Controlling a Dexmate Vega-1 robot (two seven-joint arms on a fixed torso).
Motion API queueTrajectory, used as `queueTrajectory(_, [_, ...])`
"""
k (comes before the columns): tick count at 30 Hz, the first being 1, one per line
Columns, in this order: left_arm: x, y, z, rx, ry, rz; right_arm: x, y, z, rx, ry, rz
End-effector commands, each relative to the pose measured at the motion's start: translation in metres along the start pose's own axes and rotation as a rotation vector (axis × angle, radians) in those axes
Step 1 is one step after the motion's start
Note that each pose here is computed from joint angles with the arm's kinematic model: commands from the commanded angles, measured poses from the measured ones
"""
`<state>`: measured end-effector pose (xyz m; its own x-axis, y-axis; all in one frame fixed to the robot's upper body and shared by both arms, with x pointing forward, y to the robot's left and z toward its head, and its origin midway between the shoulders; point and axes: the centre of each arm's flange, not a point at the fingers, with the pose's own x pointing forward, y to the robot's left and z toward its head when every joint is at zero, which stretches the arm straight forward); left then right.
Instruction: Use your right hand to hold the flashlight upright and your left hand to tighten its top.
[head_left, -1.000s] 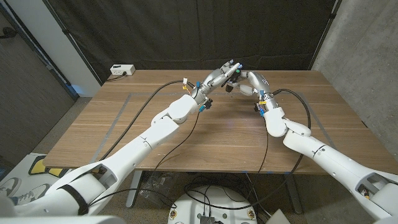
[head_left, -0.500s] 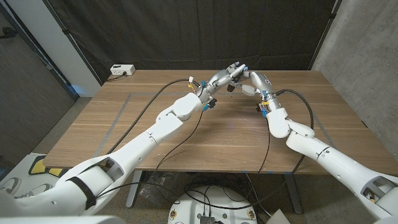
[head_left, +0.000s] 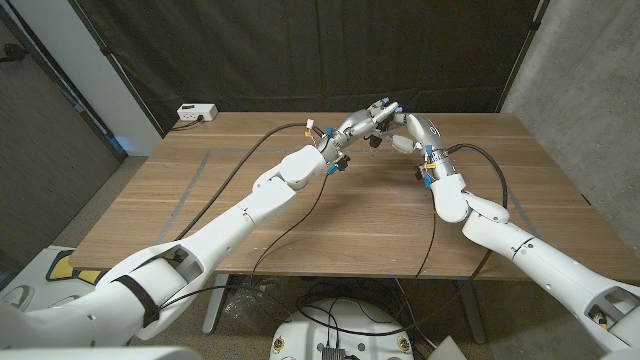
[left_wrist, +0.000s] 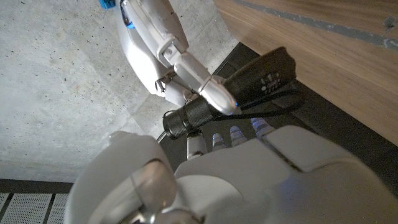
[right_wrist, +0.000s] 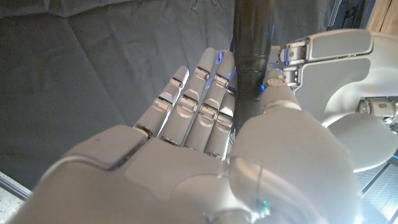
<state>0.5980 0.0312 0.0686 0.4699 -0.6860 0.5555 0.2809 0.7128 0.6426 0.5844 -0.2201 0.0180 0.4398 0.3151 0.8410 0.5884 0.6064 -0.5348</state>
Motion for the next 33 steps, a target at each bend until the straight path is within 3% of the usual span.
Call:
queueTrajectory(1, [-0.028, 0.024, 0.009, 0.024, -0.02, 0.085, 0.003, 0.009, 0.007, -0.009, 0.02, 0.007])
queueTrajectory(9, [-0.06, 0.05, 0.01, 0.047, -0.018, 0.178, 0.003, 0.016, 0.015, -0.016, 0.054, -0.001])
queueTrajectory(19, [-0.101, 0.082, -0.001, 0.04, 0.035, 0.233, -0.011, 0.025, 0.031, -0.02, 0.119, -0.06])
queueTrajectory(25, [-0.122, 0.091, -0.013, 0.031, 0.066, 0.22, -0.018, 0.031, 0.042, -0.063, 0.155, -0.073])
queueTrajectory(33, [-0.136, 0.096, -0.026, -0.009, 0.087, 0.204, -0.015, 0.036, 0.046, -0.098, 0.171, -0.044])
